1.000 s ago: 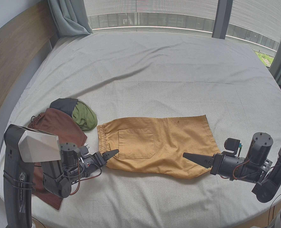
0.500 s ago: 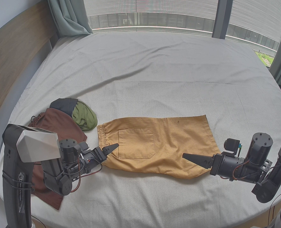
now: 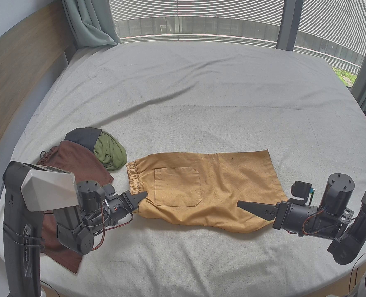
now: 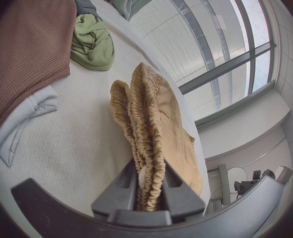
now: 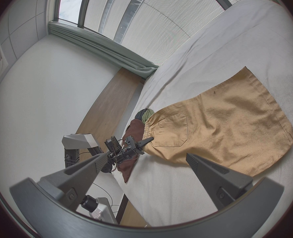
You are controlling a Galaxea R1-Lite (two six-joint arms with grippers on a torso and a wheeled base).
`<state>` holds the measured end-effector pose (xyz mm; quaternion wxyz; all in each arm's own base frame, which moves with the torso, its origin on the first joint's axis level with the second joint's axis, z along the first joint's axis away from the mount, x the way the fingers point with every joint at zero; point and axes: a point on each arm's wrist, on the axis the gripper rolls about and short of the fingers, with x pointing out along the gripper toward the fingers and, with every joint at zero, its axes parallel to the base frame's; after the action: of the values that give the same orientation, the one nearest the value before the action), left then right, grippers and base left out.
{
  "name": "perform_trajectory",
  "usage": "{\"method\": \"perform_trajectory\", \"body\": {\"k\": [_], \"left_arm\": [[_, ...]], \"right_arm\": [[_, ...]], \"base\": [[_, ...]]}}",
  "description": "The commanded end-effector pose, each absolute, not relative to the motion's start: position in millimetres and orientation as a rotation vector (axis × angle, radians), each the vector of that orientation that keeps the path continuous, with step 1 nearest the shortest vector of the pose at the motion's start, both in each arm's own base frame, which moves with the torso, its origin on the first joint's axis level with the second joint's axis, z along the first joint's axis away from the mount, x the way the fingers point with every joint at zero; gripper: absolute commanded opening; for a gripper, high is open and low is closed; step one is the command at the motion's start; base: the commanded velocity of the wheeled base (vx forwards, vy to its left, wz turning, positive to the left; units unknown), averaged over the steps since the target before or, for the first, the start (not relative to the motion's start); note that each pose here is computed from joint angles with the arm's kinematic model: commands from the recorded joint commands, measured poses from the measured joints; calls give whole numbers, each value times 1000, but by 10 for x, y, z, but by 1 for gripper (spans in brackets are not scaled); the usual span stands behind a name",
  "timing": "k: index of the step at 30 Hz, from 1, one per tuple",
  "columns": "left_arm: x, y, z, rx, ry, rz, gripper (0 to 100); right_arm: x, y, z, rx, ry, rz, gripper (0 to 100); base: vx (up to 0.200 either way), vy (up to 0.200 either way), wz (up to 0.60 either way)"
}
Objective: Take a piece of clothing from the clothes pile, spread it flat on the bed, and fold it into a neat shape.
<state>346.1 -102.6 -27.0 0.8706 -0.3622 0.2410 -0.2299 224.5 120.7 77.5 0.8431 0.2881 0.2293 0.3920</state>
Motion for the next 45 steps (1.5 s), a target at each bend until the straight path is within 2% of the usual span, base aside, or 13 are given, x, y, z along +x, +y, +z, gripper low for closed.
{"method": "perform_trajectory", "body": {"k": [1,10,24,33,45], "left_arm": [[3458,-1016,-252,-756,500,-482,0],[3371,-1005,54,-710,435,-525,0],[3169,-774,361,-660,386,-541,0],[3121,-551,363,-565,369,-537,0],[3038,-425,441,-566,359,-526,0]], "right_arm": [[2254,1206,752,609,492,823,100],[2261,1195,748,610,492,817,100],[2249,1207,740,608,498,821,100],[2246,1215,722,608,507,821,100],[2240,1220,720,607,509,823,100]], "base": [[0,0,0],[0,0,0],[0,0,0],[0,0,0],[0,0,0]]}}
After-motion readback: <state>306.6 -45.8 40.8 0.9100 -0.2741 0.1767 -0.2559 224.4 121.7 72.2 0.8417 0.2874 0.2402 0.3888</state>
